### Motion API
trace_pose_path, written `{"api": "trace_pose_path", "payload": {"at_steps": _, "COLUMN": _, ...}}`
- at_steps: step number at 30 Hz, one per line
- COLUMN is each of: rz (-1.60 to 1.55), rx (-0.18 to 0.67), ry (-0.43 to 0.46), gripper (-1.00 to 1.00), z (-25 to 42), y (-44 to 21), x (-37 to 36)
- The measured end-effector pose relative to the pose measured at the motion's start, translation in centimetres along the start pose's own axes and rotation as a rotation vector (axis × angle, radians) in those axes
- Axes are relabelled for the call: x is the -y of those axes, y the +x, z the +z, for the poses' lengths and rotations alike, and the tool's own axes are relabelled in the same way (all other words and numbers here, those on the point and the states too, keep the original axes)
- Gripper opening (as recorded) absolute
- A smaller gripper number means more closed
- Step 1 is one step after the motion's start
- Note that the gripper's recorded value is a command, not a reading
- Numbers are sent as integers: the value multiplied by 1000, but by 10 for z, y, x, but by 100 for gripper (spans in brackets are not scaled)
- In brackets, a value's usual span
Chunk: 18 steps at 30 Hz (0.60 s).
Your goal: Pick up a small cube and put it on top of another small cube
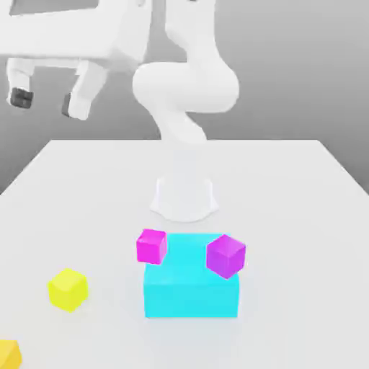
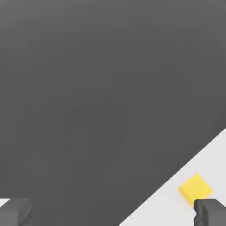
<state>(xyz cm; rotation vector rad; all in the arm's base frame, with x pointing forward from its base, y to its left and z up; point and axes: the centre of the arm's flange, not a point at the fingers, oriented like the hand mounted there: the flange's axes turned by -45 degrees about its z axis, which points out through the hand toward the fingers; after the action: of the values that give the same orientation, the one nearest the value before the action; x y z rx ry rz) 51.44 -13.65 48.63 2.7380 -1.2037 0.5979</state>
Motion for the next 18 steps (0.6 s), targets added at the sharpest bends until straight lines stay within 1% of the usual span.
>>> {"api": "trace_pose_path", "payload": {"at_steps": 7, "rz": 307, "rx": 128, "ry": -113, "gripper": 0, "z": 125, "y": 16, "x": -51}}
{"api": "trace_pose_path", "payload": {"at_steps": 18, "rz": 780, "rx": 332, "ry": -227, "gripper": 0, "z": 298, "y": -15, "x": -134}}
